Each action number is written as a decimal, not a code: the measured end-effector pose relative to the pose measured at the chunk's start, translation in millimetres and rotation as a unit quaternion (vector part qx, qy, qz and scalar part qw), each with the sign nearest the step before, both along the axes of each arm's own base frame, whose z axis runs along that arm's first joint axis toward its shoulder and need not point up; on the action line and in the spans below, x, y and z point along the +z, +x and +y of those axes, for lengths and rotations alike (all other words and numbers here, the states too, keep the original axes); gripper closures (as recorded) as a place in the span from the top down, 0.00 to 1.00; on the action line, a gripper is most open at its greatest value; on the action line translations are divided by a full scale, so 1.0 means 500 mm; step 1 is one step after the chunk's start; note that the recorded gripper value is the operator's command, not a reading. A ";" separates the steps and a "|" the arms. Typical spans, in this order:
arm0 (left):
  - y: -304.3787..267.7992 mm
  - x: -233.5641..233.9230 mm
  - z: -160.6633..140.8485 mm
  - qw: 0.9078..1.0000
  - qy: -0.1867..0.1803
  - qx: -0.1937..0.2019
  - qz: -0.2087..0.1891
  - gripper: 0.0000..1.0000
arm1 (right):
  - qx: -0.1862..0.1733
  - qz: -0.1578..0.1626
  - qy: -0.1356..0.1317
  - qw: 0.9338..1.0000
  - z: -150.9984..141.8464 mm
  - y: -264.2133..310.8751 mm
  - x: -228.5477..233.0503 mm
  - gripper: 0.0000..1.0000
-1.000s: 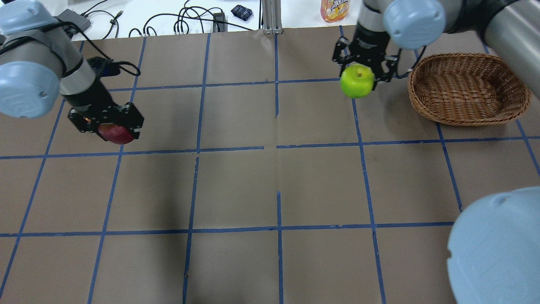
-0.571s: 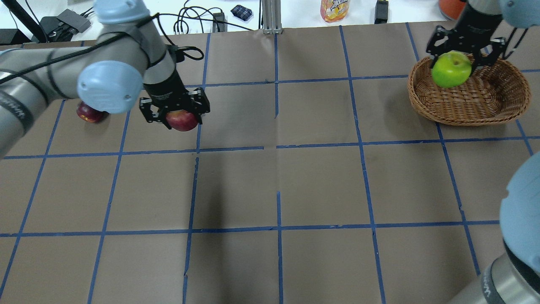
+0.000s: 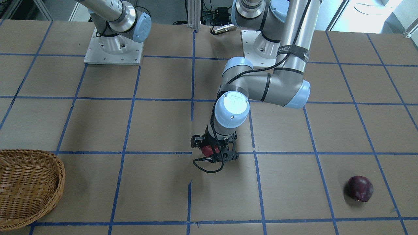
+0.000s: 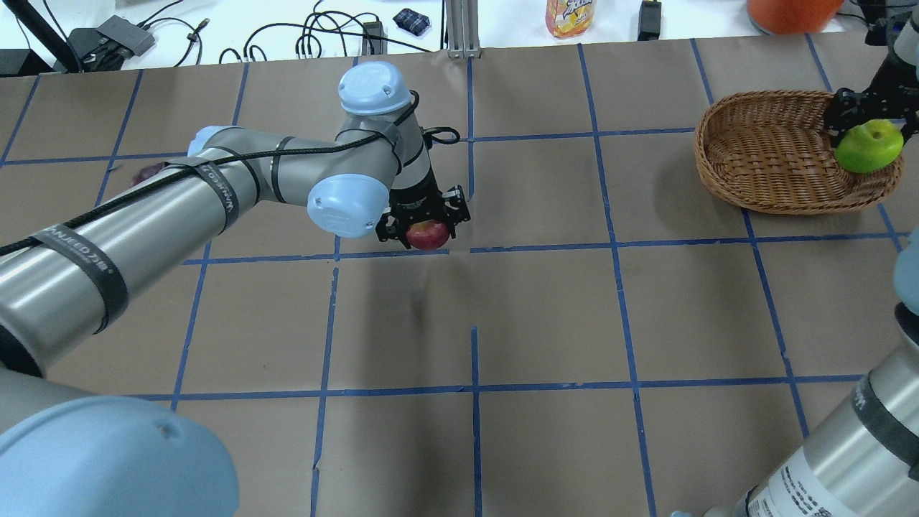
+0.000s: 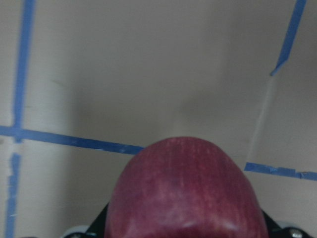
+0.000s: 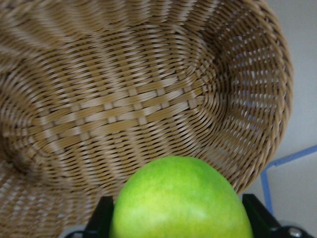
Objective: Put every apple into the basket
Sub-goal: 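Release the green apple into the basket while the left releases the red apple, then move the left gripper to the dark apple while the right reaches for the red apple, then grasp the red apple with the right gripper while the left grasps the dark apple, then carry the red apple to the basket while the left carries the dark apple to center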
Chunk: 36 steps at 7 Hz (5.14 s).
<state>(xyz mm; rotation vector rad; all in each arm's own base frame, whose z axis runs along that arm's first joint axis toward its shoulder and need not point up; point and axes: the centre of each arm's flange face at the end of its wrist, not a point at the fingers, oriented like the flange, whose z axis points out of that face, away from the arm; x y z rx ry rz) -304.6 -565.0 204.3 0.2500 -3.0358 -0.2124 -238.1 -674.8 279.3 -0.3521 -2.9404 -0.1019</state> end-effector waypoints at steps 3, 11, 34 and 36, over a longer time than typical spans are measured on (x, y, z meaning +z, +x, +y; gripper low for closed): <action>-0.075 -0.055 0.019 1.000 0.017 -0.010 -0.008 1.00 | 0.013 0.003 -0.005 1.000 -0.027 -0.025 -0.089 0.54; 0.208 0.315 -0.089 0.997 0.057 -0.014 0.044 1.00 | 0.063 -0.015 -0.019 0.998 -0.062 0.200 -0.001 1.00; 0.848 0.018 -0.275 0.958 0.031 -0.272 -0.083 0.38 | -0.017 -0.114 0.091 0.989 0.184 1.231 -0.171 0.00; 0.726 0.073 -0.248 0.978 0.018 -0.201 -0.058 0.38 | -0.026 -0.115 0.066 0.991 0.155 1.195 -0.099 0.00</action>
